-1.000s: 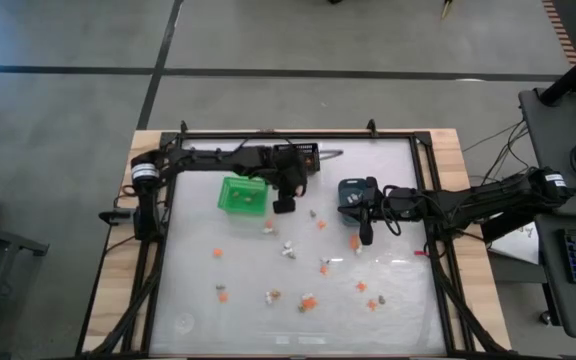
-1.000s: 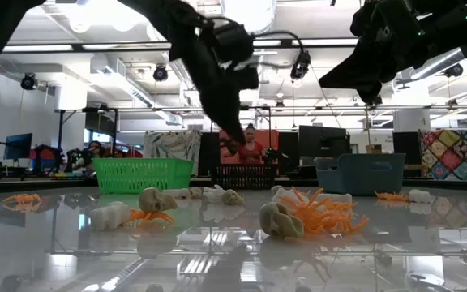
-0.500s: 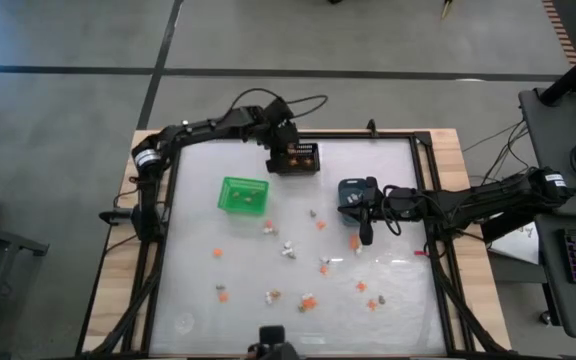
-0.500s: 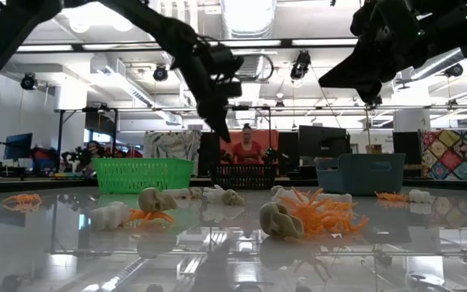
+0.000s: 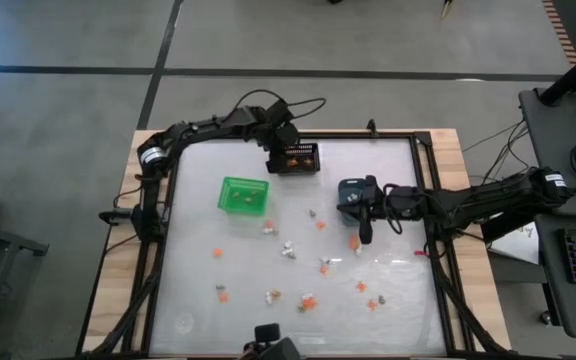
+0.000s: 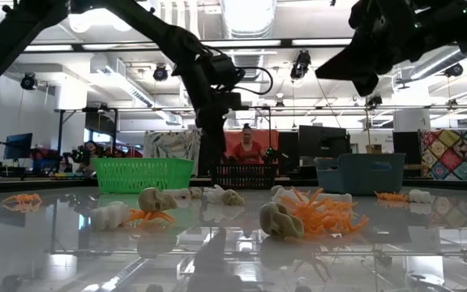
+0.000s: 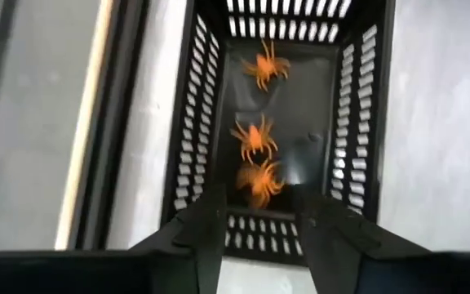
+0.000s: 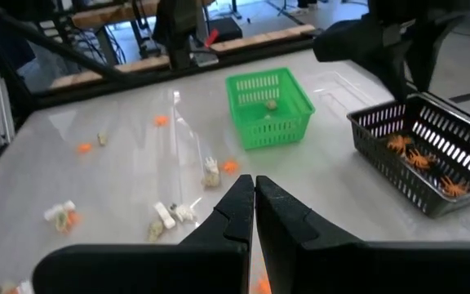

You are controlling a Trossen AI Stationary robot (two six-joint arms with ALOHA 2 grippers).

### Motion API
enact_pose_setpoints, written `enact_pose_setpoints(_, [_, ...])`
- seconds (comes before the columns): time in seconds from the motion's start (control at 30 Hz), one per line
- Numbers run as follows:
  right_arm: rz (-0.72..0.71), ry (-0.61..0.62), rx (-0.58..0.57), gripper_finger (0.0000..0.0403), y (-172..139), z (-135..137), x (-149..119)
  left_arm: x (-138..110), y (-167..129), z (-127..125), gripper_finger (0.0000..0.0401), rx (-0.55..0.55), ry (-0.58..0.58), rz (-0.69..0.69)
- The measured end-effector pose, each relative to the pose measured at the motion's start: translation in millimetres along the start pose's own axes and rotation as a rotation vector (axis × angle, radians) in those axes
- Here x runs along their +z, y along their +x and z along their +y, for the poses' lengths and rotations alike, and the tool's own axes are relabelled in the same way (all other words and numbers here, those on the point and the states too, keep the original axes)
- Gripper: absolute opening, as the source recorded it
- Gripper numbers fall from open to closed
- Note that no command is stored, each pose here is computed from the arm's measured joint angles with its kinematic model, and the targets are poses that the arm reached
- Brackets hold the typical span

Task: Sort Halloween decoration
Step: Put the white skeleton toy into the blue bin

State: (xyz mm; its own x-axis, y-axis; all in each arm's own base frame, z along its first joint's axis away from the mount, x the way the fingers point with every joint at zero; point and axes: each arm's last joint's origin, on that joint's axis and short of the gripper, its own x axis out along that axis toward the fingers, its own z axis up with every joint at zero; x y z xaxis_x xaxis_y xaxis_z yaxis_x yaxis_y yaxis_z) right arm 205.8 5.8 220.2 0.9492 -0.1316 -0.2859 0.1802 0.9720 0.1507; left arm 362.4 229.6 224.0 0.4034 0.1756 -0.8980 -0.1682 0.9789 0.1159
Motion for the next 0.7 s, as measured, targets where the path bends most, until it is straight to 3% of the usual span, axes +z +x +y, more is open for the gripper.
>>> enact_pose_setpoints(0.13, [-0.025, 0.020, 0.006, 0.0009, 0, 2, 9, 0, -9, -4, 0.0136, -0.018, -0.029, 0.025])
enact_pose_setpoints(0.3, [-0.046, 0.111, 0.013, 0.0009, -1, 4, 21, 6, -40, -25, 0.0127, -0.087, -0.067, -0.055])
enact_pose_setpoints(0.53, [0.074, 0.319, -0.020, 0.0009, 6, 8, 30, 14, -88, -89, 0.0108, -0.123, 0.009, -0.234])
enact_pose_setpoints(0.7, [0.287, 0.409, -0.063, 0.0009, 21, 17, 21, -7, -114, -138, 0.0101, -0.178, 0.051, -0.380])
